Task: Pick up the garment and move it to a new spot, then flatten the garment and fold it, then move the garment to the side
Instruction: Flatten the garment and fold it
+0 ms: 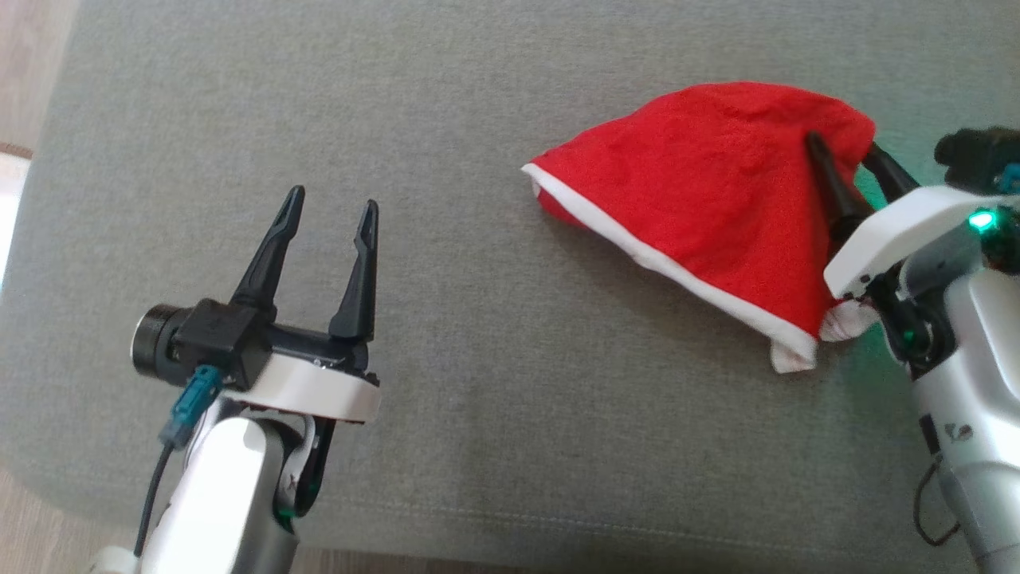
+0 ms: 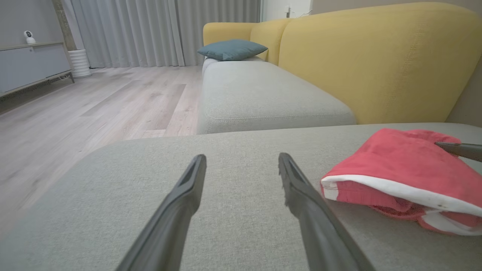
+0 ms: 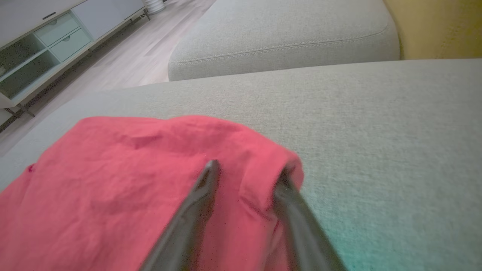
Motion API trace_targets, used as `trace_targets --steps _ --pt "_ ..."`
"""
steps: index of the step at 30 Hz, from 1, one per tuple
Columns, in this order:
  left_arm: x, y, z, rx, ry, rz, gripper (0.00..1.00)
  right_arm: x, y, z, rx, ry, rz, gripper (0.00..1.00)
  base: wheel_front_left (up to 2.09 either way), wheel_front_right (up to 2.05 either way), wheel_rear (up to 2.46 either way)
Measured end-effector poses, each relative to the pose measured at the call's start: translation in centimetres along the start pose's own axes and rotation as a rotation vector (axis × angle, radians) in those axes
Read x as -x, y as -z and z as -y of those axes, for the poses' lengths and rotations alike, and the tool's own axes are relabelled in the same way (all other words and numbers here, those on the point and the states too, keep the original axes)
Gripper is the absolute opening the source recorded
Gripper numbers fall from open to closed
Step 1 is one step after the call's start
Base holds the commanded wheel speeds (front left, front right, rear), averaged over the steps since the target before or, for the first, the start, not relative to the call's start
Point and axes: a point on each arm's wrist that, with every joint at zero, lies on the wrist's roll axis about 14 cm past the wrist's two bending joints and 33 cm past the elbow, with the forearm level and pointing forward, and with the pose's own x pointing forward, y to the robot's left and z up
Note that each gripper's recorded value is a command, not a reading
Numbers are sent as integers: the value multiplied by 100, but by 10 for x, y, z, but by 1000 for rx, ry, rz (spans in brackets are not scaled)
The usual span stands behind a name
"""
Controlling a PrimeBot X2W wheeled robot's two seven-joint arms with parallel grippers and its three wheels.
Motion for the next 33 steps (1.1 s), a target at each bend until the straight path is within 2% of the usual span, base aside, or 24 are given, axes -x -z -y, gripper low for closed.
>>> trace_targets --steps 5,11,13,16,20,26,33 --pt "-2 -4 8 10 24 14 100 15 2 6 10 18 42 100 0 0 0" --pt "-3 -14 11 4 32 41 100 59 21 24 -4 82 82 100 0 0 0" --pt "0 -16 13 4 38 44 100 74 12 29 24 106 141 100 0 0 0" --pt "7 -13 17 7 38 34 100 97 -19 34 101 143 274 100 0 0 0" --pt "16 -14 19 8 36 31 100 124 -47 19 158 164 395 100 0 0 0" --pt "25 -19 18 -1 23 41 100 158 -28 -2 132 193 392 100 0 0 0" --pt "33 -16 19 -6 25 29 100 180 -21 -13 98 218 395 100 0 0 0"
